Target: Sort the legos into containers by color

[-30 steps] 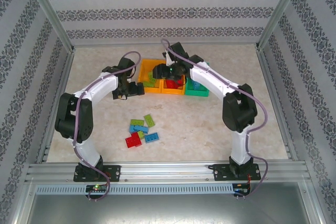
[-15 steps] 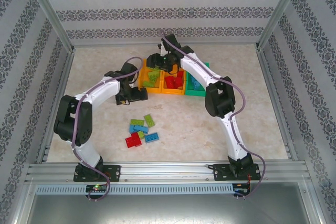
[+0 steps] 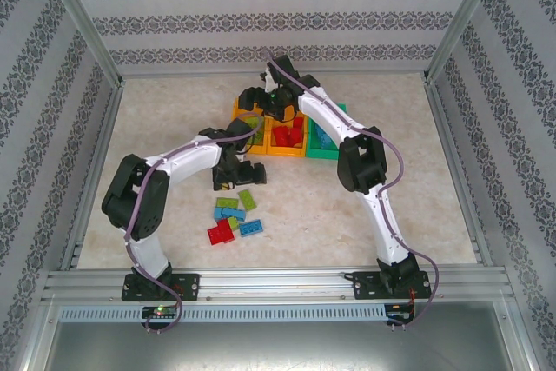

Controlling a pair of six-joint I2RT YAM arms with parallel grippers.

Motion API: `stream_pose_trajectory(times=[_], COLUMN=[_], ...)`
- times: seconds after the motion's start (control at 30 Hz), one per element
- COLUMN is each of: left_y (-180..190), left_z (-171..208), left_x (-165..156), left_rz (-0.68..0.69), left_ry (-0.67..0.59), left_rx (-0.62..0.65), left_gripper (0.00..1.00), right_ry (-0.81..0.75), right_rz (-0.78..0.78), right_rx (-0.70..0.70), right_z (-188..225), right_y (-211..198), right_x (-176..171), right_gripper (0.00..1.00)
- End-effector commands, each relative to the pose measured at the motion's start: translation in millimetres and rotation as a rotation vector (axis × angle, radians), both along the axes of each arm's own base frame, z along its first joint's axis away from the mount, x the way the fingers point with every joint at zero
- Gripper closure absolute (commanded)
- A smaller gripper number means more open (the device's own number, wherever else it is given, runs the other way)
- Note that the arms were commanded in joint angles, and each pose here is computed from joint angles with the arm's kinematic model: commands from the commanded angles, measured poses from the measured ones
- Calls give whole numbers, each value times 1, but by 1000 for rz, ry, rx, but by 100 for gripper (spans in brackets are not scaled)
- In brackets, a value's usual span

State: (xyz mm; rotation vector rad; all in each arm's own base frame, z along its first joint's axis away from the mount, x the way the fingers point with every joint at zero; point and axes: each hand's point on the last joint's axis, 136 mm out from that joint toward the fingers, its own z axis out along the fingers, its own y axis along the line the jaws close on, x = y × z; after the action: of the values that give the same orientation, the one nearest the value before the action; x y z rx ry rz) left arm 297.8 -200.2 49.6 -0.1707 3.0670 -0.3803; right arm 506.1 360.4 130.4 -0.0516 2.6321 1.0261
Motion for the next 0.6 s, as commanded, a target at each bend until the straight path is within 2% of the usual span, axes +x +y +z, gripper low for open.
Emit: stream_pose_trajectory(times=[0.0, 0.2, 0.57], left_y=[-1, -8, -23], left_z=[-7, -16, -27], left_x=[-19, -31, -24], left_rz=[30, 49, 48], left_ry=[81, 125, 138], left_rx=[27, 46, 58], left_gripper=[0, 1, 3], right_ry=[-35, -47, -75], right_rz=[11, 1, -57], right_rx=[26, 31, 50], right_z=[22, 31, 47], right_y=[-7, -23, -68], right_x=[0, -3, -5], right_gripper=[13, 13, 13])
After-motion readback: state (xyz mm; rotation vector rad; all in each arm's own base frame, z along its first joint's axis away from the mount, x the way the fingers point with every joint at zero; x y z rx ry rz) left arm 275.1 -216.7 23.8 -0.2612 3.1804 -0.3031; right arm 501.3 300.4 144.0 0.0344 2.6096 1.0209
